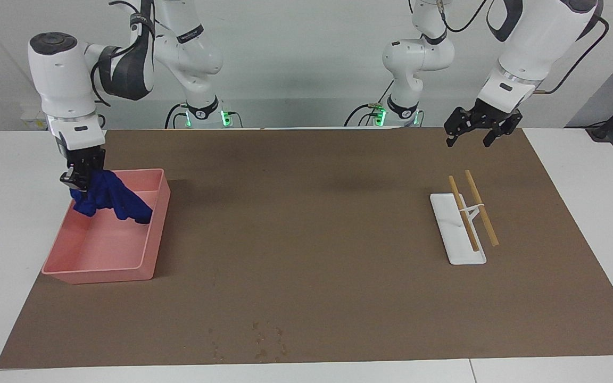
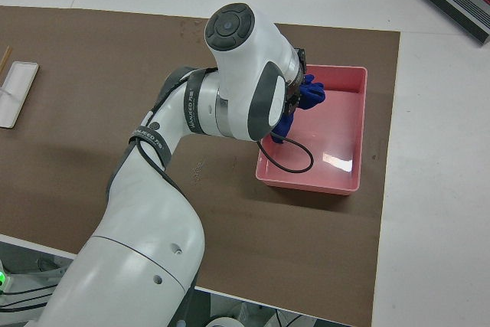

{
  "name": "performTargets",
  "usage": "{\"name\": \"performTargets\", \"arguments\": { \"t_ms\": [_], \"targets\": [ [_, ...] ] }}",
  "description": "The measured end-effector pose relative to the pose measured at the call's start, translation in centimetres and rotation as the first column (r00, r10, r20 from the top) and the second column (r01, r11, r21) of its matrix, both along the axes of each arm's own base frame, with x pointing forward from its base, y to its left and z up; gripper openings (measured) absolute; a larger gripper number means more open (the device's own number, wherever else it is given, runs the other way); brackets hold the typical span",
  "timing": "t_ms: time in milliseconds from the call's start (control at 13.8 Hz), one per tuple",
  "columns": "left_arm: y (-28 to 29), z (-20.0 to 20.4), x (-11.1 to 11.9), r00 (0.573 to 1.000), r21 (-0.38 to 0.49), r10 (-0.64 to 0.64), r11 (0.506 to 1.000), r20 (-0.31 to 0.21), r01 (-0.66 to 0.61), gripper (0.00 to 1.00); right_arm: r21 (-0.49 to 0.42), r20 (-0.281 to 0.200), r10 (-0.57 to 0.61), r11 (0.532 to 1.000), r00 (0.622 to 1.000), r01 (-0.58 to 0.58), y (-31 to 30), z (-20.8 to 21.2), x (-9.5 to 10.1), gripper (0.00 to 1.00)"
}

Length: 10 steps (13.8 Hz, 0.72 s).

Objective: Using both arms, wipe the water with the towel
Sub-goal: 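Lower the cloth into the pink box and open the right gripper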

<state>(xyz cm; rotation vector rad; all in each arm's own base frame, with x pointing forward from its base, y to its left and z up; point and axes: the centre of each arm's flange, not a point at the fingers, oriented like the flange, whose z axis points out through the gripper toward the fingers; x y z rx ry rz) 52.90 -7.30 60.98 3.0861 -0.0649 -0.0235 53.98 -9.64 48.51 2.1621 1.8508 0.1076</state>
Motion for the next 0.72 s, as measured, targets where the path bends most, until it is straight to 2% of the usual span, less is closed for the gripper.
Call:
{"name": "performTargets", "arguments": {
  "t_ms": [289, 579, 651, 723],
  "targets": [
    [0.0, 0.0, 0.0, 1.0, 0.0, 0.0, 1.0, 0.0, 0.0, 1.0, 0.117, -0.067, -0.1, 0.987, 0.993, 0.107, -3.4, -7.5, -0.4, 0.18],
    [0.0, 0.0, 0.0, 1.0, 0.0, 0.0, 1.0, 0.0, 0.0, 1.0, 0.152, -0.088, -0.126, 0.979, 0.988, 0.138, -3.9, -9.2, -0.3, 0.18],
    [0.0, 0.0, 0.0, 1.0, 0.0, 0.0, 1.0, 0.0, 0.0, 1.0, 0.156, -0.089, -0.132, 0.977, 0.987, 0.145, -3.9, -9.3, -0.2, 0.24],
    [0.0, 0.0, 0.0, 1.0, 0.0, 0.0, 1.0, 0.0, 0.0, 1.0, 0.158, -0.09, -0.145, 0.975, 0.985, 0.158, -3.9, -9.4, -0.2, 0.35]
  ]
}}
